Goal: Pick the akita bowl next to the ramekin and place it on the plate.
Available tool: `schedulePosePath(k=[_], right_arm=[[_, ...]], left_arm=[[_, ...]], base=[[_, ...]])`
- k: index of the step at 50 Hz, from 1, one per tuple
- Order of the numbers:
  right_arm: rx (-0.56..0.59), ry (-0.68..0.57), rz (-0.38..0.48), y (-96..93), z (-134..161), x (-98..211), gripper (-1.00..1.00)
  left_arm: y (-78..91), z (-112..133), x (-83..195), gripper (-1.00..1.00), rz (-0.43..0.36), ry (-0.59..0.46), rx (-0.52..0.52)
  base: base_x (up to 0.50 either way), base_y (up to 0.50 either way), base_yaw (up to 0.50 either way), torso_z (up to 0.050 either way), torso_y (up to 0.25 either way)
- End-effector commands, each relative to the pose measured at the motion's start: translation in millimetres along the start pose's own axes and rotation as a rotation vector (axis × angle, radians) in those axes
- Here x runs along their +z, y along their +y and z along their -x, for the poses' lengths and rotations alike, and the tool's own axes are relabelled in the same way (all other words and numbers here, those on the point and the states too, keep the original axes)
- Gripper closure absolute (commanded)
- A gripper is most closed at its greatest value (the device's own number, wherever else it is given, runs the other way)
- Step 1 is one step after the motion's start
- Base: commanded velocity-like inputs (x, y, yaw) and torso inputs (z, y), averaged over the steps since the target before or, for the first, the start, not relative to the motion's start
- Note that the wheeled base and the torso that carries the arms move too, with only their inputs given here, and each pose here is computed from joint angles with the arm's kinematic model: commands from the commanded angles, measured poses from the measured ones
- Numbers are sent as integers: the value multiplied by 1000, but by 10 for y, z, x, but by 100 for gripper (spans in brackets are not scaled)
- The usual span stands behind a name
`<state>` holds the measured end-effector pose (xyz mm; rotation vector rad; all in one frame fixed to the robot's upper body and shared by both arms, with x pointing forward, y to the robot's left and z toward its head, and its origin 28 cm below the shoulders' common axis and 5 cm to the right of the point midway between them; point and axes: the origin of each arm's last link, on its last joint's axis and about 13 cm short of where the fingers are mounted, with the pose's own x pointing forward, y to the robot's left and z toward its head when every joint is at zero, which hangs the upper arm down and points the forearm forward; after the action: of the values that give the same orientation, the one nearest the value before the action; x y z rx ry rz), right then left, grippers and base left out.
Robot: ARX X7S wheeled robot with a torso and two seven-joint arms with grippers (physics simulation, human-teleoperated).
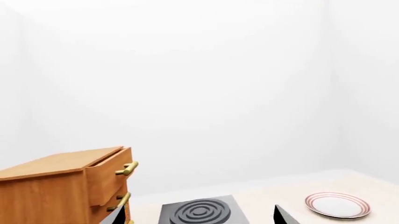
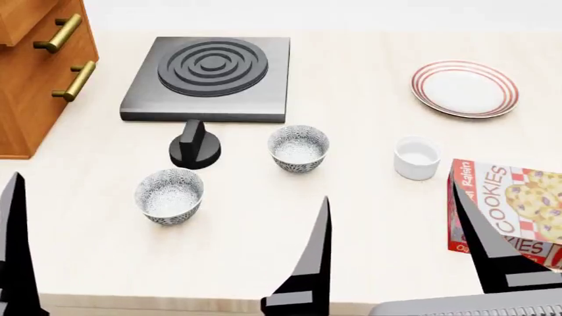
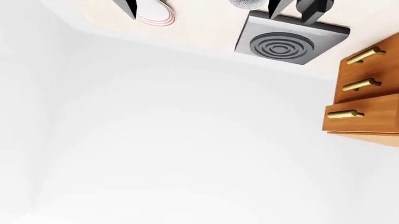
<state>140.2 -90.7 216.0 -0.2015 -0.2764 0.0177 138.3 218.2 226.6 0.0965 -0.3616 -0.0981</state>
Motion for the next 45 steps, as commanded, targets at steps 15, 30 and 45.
schedulePosePath(k=[15, 30, 45], right_arm=[[-7, 7, -23, -18, 13, -23, -100], [-10, 7, -27, -21, 0, -22, -100], [-11, 6, -26, -21, 0, -16, -100]], left_arm=[[13, -10, -2, -100, -9, -2, 15], [10, -23, -9, -100, -11, 1, 15], [11, -27, -6, -100, -13, 2, 14]], base=[[5, 0, 0, 0, 0], [54, 0, 0, 0, 0], [89, 0, 0, 0, 0]])
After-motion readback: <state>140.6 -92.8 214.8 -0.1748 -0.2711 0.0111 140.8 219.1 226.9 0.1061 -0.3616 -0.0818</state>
